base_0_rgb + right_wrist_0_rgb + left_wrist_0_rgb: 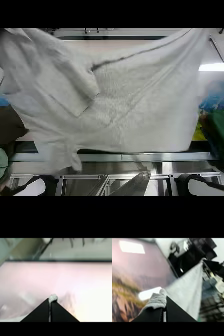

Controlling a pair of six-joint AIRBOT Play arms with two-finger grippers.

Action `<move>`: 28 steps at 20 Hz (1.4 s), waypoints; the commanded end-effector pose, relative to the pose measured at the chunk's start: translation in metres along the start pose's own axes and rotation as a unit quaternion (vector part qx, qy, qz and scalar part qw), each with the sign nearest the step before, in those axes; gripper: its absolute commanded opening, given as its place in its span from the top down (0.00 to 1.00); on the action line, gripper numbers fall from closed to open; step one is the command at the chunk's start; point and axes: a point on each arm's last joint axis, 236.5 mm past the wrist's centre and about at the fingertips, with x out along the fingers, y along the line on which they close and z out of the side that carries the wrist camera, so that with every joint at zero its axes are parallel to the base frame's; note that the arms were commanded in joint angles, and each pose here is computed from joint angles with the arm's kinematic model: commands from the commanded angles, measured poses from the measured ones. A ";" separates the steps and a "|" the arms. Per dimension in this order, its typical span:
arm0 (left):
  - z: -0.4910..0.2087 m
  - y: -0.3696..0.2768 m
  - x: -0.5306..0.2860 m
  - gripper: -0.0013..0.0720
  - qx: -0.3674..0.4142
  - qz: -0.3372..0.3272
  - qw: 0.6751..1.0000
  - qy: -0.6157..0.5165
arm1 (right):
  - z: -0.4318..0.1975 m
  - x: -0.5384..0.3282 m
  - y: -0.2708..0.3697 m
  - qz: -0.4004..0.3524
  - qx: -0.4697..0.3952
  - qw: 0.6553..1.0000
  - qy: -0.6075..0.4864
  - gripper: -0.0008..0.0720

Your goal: Fold the shirts.

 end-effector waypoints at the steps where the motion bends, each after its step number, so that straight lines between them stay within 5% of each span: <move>1: -0.074 0.138 0.089 0.95 -0.133 0.002 0.983 0.125 | -0.111 0.110 -0.080 0.010 0.106 0.987 0.123 0.97; 5: -0.152 0.247 0.149 0.96 -0.287 -0.028 0.935 0.208 | -0.204 0.168 -0.140 -0.009 0.197 0.964 0.181 0.97; 9: -0.161 0.272 0.163 0.97 -0.339 -0.100 0.908 0.224 | -0.228 0.178 -0.161 -0.023 0.218 0.957 0.189 0.95; 10: -0.153 0.275 0.161 0.83 -0.346 -0.099 0.906 0.223 | -0.225 0.176 -0.160 -0.020 0.220 0.957 0.188 0.63; 11: -0.142 0.274 0.156 0.47 -0.345 -0.099 0.907 0.221 | -0.219 0.170 -0.160 -0.014 0.224 0.957 0.186 0.17; 12: -0.128 0.268 0.148 0.11 -0.330 -0.105 0.912 0.221 | -0.213 0.161 -0.159 -0.011 0.237 0.953 0.187 0.02; 13: -0.114 0.263 0.138 0.01 -0.324 -0.106 0.915 0.217 | -0.208 0.148 -0.158 -0.006 0.247 0.950 0.192 0.02; 15: -0.088 0.250 0.111 0.01 -0.304 -0.100 0.923 0.214 | -0.199 0.119 -0.156 0.011 0.257 0.944 0.207 0.03; 17: -0.097 0.243 0.078 0.01 -0.300 -0.050 0.919 0.250 | -0.205 0.089 -0.147 0.036 0.270 0.932 0.239 0.22; 21: -0.165 0.259 0.003 0.01 -0.325 0.142 0.885 0.301 | -0.242 0.049 -0.136 0.050 0.317 0.906 0.276 0.22; 24: -0.241 0.272 -0.064 0.01 -0.360 0.275 0.833 0.317 | -0.256 0.035 -0.114 0.078 0.335 0.901 0.266 0.34; 28: -0.300 0.281 -0.075 0.04 -0.395 0.304 0.821 0.280 | -0.235 0.032 -0.086 0.127 0.334 0.908 0.219 0.34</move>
